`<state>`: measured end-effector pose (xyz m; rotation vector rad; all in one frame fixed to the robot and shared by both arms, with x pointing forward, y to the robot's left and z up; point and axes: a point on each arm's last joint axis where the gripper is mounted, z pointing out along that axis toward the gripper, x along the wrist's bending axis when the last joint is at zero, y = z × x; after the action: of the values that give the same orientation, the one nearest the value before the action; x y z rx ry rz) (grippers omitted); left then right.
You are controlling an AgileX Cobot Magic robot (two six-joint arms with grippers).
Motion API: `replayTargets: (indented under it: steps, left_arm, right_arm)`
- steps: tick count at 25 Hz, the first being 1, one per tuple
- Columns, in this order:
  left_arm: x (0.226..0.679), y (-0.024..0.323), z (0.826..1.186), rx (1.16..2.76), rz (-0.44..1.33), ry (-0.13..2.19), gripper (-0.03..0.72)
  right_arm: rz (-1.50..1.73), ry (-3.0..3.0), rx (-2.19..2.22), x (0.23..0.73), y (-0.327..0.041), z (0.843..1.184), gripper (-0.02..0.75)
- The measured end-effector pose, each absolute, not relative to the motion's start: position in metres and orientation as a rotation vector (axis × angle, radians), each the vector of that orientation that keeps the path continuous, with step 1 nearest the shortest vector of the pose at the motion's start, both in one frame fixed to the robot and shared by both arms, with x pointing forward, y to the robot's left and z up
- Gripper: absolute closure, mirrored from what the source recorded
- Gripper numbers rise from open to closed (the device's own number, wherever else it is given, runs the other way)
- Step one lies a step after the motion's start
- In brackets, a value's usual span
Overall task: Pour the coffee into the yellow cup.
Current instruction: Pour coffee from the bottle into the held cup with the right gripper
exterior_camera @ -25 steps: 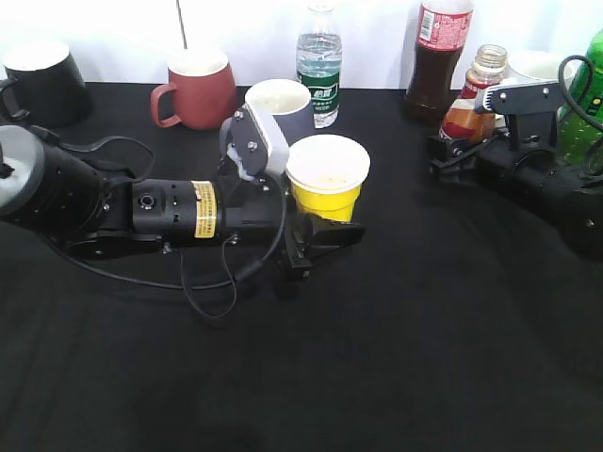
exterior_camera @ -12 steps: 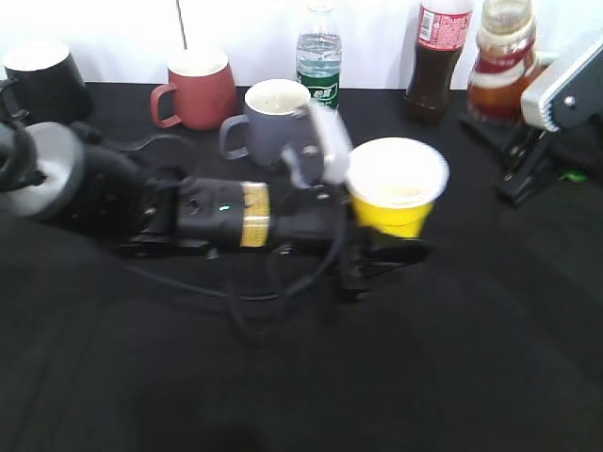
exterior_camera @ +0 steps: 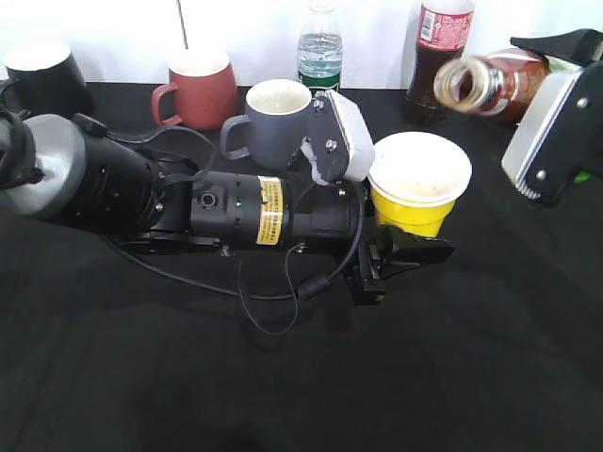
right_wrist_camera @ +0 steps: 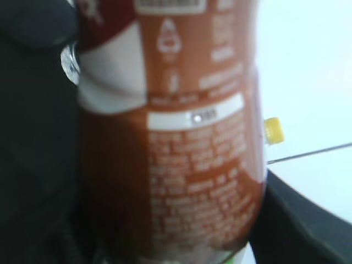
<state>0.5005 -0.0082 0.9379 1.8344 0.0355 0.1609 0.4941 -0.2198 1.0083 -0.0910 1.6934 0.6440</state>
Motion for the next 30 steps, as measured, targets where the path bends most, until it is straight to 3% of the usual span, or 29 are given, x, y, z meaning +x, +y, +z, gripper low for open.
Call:
replayTargets:
  steps: [30]
  left_arm:
    - [0.4978, -0.0079, 0.9355, 1.861, 0.113, 0.044, 0.239]
  right_arm:
    - [0.385, 1.633, -0.264, 0.4971, -0.2252, 1.0096, 0.195]
